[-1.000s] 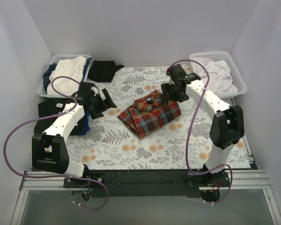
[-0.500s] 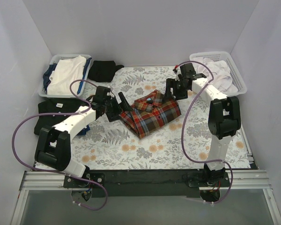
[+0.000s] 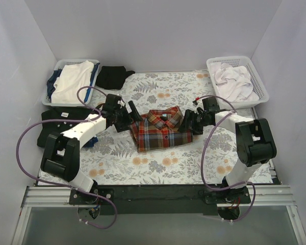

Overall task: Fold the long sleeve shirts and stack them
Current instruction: Fold the shirt

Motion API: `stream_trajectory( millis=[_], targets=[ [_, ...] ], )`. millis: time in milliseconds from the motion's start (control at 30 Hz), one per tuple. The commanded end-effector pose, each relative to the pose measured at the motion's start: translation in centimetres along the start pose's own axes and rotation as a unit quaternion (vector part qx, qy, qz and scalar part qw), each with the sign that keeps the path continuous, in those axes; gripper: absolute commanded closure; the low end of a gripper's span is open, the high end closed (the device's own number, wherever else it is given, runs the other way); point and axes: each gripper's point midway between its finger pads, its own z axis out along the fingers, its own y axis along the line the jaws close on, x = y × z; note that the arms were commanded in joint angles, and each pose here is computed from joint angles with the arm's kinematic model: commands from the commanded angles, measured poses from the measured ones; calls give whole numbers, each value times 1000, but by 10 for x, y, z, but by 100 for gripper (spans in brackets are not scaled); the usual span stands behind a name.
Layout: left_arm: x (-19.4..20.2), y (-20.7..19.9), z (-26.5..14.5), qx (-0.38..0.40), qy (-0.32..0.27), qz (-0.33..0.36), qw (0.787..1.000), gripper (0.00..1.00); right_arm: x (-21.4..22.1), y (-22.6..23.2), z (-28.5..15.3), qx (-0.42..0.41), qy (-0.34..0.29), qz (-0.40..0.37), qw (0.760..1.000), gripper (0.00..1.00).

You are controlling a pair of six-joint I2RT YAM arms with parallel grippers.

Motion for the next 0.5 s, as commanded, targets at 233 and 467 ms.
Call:
stream_trajectory(
  millis=[233,467],
  targets=[
    [-48,-18,31,13,-29,62,998,11,31,46,-25,-22,1,-29,999,24],
    [-50,-20,41,15,-16,68,997,28,5,20,-43,88,-47,-48,994,18]
  ],
)
